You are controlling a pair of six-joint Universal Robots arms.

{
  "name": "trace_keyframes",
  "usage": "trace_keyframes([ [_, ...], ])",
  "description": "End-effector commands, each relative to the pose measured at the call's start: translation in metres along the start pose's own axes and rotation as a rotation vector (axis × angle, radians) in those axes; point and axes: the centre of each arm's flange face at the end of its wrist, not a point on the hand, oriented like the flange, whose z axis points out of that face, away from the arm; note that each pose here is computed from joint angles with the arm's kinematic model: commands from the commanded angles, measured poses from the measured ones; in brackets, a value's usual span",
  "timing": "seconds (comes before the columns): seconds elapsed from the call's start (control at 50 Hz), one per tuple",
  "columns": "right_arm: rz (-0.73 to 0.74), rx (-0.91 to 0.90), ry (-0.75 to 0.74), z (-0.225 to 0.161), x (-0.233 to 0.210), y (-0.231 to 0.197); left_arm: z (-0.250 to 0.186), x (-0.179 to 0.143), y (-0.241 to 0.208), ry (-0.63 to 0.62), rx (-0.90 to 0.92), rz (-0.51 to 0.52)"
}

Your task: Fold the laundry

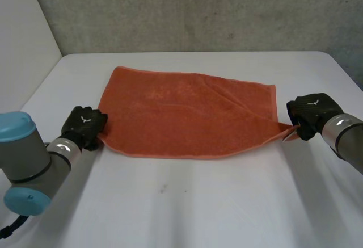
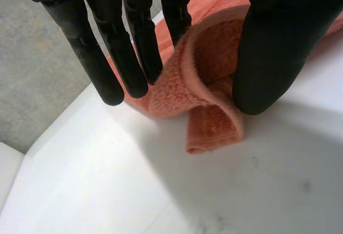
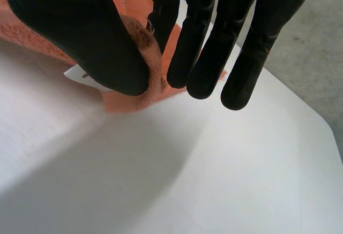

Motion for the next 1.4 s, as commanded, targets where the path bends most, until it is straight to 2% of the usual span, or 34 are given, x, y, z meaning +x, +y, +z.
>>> trace_keyframes([
  [0.02,0.022,-0.012,0.032,0.002,0.012,0.007,0.002,-0.008,0.002,-0.020,-0.002,-0.009],
  [0.22,0.049,-0.022,0.105,0.007,0.040,0.014,0.002,-0.012,0.006,-0.031,-0.013,-0.020],
  [0.5,0.042,-0.042,0.090,0.003,0.037,0.016,-0.005,-0.022,-0.010,-0.061,0.014,0.001],
  [0.54,0.036,-0.046,0.086,0.002,0.037,0.015,-0.018,-0.026,-0.015,-0.084,-0.012,0.002],
  [0.62,-0.080,-0.126,0.041,-0.021,0.038,0.007,-0.048,-0.034,-0.029,-0.127,-0.071,0.086],
  [0.68,-0.165,-0.247,-0.014,-0.035,0.039,0.017,-0.072,-0.035,-0.031,-0.117,-0.148,0.183],
  [0.7,-0.190,-0.279,-0.037,-0.039,0.039,0.019,-0.072,-0.035,-0.031,-0.117,-0.148,0.183],
  [0.74,-0.230,-0.340,-0.082,-0.048,0.038,0.023,-0.090,-0.035,-0.030,-0.093,-0.212,0.258],
  [0.76,-0.254,-0.381,-0.129,-0.055,0.035,0.025,-0.090,-0.035,-0.030,-0.093,-0.212,0.258],
  [0.8,-0.267,-0.400,-0.155,-0.061,0.033,0.025,-0.107,-0.032,-0.032,-0.048,-0.262,0.322],
  [0.84,-0.273,-0.387,-0.143,-0.063,0.033,0.023,-0.114,-0.028,-0.032,-0.012,-0.280,0.341],
  [0.92,-0.274,-0.370,-0.137,-0.059,0.031,0.025,-0.112,-0.027,-0.033,-0.014,-0.266,0.341],
  [1.08,-0.263,-0.340,-0.120,-0.033,0.025,0.035,-0.058,-0.023,-0.011,-0.015,-0.238,0.364],
  [1.16,-0.244,-0.195,-0.019,-0.009,0.037,-0.006,-0.018,-0.034,-0.025,-0.075,-0.147,0.394],
  [1.2,-0.217,-0.110,0.050,-0.005,0.051,-0.033,0.003,-0.048,-0.059,-0.152,-0.029,0.418],
  [1.24,-0.166,0.048,0.159,-0.007,0.076,-0.082,0.013,-0.061,-0.091,-0.215,0.063,0.429],
  [1.26,-0.149,0.109,0.194,-0.009,0.084,-0.099,0.019,-0.076,-0.126,-0.286,0.165,0.433],
  [1.3,-0.090,0.307,0.299,-0.020,0.110,-0.148,0.019,-0.090,-0.165,-0.360,0.282,0.424],
  [1.32,-0.067,0.379,0.330,-0.025,0.117,-0.163,0.013,-0.104,-0.204,-0.436,0.412,0.396],
  [1.34,-0.041,0.451,0.360,-0.030,0.125,-0.177,0.012,-0.104,-0.204,-0.437,0.413,0.396],
  [1.36,-0.012,0.519,0.381,-0.035,0.131,-0.189,0.006,-0.112,-0.224,-0.478,0.485,0.374],
  [1.4,0.060,0.689,0.423,-0.053,0.144,-0.216,-0.025,-0.146,-0.281,-0.622,0.735,0.267],
])
